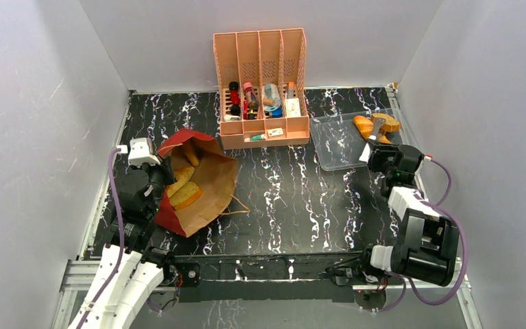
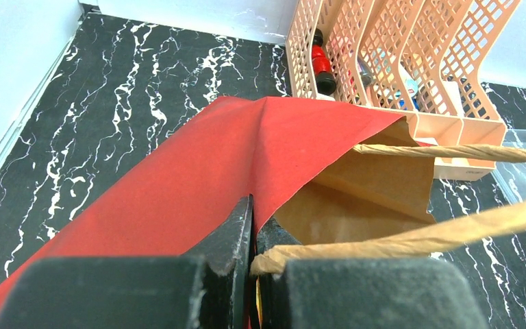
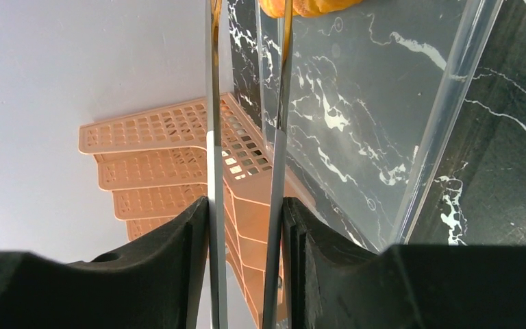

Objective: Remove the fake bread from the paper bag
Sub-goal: Place the fake bread in the container.

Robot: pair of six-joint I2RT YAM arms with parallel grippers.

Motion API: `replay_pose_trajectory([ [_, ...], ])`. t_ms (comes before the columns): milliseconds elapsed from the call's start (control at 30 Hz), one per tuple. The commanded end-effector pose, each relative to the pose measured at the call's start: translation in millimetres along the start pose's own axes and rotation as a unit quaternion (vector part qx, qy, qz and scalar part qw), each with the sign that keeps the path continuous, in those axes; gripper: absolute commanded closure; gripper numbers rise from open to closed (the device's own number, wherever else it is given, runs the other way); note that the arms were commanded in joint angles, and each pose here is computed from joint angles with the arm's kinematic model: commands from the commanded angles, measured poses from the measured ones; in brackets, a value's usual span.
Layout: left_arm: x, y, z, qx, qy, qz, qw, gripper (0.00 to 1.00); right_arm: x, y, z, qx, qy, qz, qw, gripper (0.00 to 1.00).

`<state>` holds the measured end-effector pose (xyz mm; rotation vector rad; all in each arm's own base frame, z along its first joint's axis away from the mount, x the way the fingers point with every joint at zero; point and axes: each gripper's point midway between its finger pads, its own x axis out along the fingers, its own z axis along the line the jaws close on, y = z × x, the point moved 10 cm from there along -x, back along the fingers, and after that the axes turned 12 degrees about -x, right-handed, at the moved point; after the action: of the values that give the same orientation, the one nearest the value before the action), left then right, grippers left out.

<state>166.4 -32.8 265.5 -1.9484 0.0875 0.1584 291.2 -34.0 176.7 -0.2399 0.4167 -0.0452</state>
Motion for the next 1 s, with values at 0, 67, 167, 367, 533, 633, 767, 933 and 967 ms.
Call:
replay_pose_trajectory([
  [0,-4,-20,-9,-0.005,0.021,-0.033,0.999,1.00,-13,-3,17,-0.004,-0.048,-0.005,0.999,0.63],
  [67,-4,-20,-9,-0.006,0.022,-0.032,0.999,1.00,-16,-1,15,-0.003,-0.047,-0.004,0.999,0.63],
  [167,-5,-20,-8,-0.007,0.022,-0.031,0.999,1.00,-21,0,15,-0.003,-0.051,-0.002,0.999,0.63],
  [367,-8,-21,-9,-0.007,0.023,-0.031,0.999,1.00,-36,2,20,-0.002,-0.065,0.001,0.998,0.63],
  [533,-7,-19,-8,-0.007,0.026,-0.030,0.999,1.00,-51,7,29,-0.021,-0.085,0.013,0.996,0.66],
  [633,-7,-17,-8,-0.007,0.029,-0.028,0.999,1.00,-61,15,33,-0.041,-0.099,0.035,0.994,0.67],
  [767,-6,-15,-8,-0.003,0.036,-0.028,0.999,1.00,-75,34,39,-0.077,-0.117,0.069,0.988,0.68],
  [933,-5,-14,-7,0.006,0.037,-0.025,0.999,1.00,-94,65,48,-0.122,-0.144,0.121,0.975,0.69],
  [967,-5,-13,-7,0.007,0.037,-0.025,0.999,1.00,-98,70,49,-0.129,-0.148,0.129,0.972,0.69],
])
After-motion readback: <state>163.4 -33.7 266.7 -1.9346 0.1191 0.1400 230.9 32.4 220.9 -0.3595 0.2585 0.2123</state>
